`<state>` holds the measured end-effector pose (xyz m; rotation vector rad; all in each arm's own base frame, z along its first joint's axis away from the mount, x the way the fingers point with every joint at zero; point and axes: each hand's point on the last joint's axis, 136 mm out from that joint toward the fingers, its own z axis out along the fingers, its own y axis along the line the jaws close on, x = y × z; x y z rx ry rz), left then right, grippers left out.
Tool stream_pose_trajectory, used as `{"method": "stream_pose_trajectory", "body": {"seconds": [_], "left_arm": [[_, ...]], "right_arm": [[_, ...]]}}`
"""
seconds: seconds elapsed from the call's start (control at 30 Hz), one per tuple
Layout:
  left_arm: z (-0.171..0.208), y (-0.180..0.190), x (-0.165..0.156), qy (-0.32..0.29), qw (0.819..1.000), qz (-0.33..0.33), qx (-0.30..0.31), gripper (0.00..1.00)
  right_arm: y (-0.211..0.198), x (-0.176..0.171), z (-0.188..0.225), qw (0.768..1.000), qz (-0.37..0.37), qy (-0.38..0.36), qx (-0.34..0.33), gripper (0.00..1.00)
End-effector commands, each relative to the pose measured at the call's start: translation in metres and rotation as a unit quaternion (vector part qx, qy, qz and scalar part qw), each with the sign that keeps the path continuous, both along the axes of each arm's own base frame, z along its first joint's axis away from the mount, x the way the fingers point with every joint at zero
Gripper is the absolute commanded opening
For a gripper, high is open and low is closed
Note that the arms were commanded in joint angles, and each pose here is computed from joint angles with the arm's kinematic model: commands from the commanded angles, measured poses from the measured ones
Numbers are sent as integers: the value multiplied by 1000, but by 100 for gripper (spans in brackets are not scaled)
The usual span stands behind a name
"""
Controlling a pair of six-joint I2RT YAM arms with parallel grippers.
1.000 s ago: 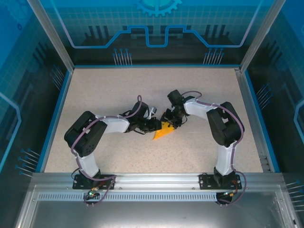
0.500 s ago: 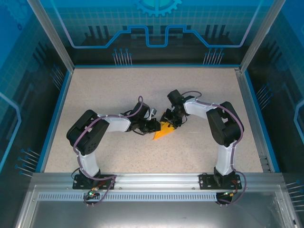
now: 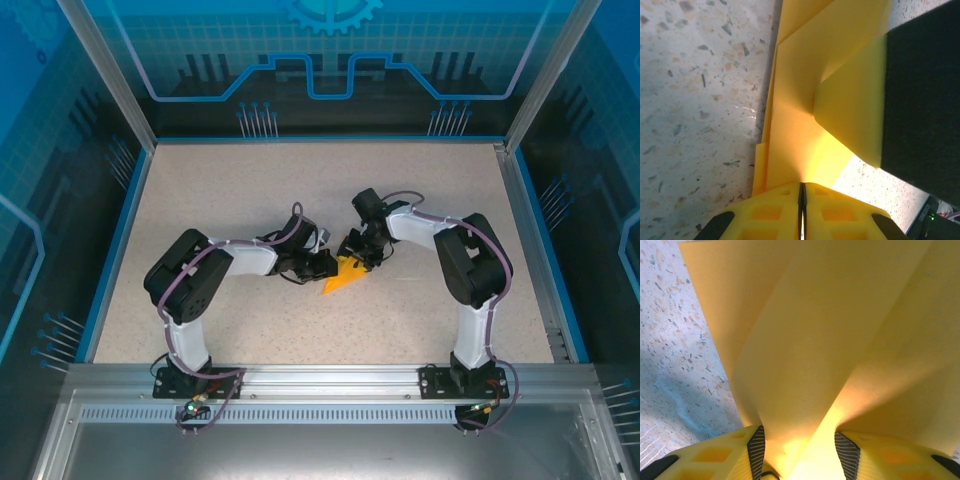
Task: Fold a paper plane with a square sheet of paper (pick it up from the middle)
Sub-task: Fourth fold the wing at the center of the table.
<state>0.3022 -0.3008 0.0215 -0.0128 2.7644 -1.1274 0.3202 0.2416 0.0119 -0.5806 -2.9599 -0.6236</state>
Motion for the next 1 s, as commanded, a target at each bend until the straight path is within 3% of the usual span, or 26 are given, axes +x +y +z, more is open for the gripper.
{"method": "stream_pose_trajectory", "body": {"seconds": [0.0,0.27,0.43,0.63,0.97], "left_arm": [[-11,3,-2,9,1000,-5,26,12],[-18,7,-5,23,999,-3,41,11],[-21,11,-8,30,998,-3,52,9],[-23,10,-9,34,998,-7,52,8],[-24,10,-10,36,998,-16,57,7]], "right_arm": [[-23,-29,-56,996,12,59,-70,48],[-14,-19,-39,999,14,32,-37,48],[2,7,13,998,29,-56,30,50],[0,16,54,984,72,-151,55,51],[24,6,45,973,123,-158,113,24]]}}
